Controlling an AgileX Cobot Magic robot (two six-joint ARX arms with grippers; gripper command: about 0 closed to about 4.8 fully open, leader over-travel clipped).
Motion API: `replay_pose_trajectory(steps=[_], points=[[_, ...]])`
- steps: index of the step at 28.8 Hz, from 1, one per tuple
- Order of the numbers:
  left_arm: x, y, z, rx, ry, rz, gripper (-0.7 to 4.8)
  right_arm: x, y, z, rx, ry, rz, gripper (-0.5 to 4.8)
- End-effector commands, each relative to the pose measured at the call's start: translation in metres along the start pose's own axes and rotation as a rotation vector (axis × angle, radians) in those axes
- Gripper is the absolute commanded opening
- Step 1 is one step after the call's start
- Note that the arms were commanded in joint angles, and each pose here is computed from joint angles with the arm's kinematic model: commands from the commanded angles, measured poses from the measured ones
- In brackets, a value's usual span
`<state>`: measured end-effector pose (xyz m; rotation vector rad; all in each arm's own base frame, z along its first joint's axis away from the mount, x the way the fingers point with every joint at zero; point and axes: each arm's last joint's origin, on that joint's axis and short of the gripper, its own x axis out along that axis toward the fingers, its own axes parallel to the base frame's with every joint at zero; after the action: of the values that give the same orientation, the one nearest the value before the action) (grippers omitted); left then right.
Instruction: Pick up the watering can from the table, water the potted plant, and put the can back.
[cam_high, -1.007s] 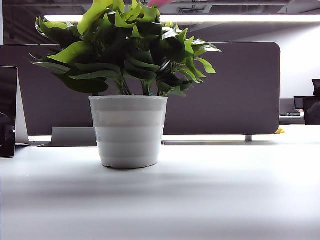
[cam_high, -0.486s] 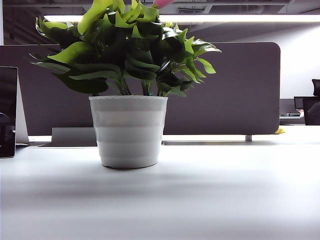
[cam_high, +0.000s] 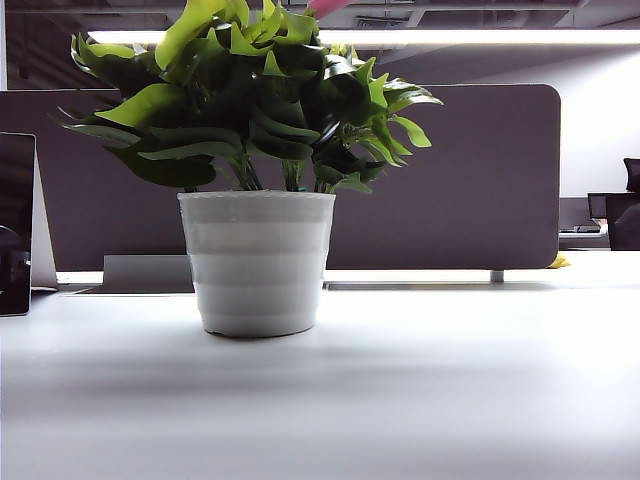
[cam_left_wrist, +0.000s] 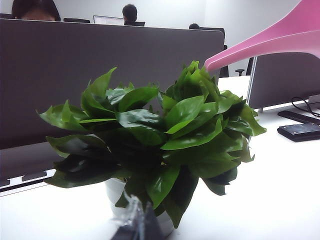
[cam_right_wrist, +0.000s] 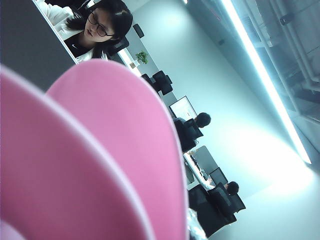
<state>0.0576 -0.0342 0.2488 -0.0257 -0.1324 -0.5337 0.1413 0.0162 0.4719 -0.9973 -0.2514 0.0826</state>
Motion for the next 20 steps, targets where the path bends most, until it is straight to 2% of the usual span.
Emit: replay_pose_trajectory(steps=[1, 11, 20], points=[[0.000, 0.000, 0.003, 0.004, -0.016, -0.004, -0.05, -0.004, -0.010, 0.007, 0.003, -0.041, -0.072, -0.01], [0.000, 0.000, 0.003, 0.004, -0.016, -0.004, -0.05, -0.011, -0.013, 0.009, 0.065, -0.024, -0.073, -0.01], [0.000, 0.000, 0.003, 0.004, -0.016, -0.002, -0.05, -0.017, -0.012, 0.007, 0.191, 0.037, -0.078, -0.01]])
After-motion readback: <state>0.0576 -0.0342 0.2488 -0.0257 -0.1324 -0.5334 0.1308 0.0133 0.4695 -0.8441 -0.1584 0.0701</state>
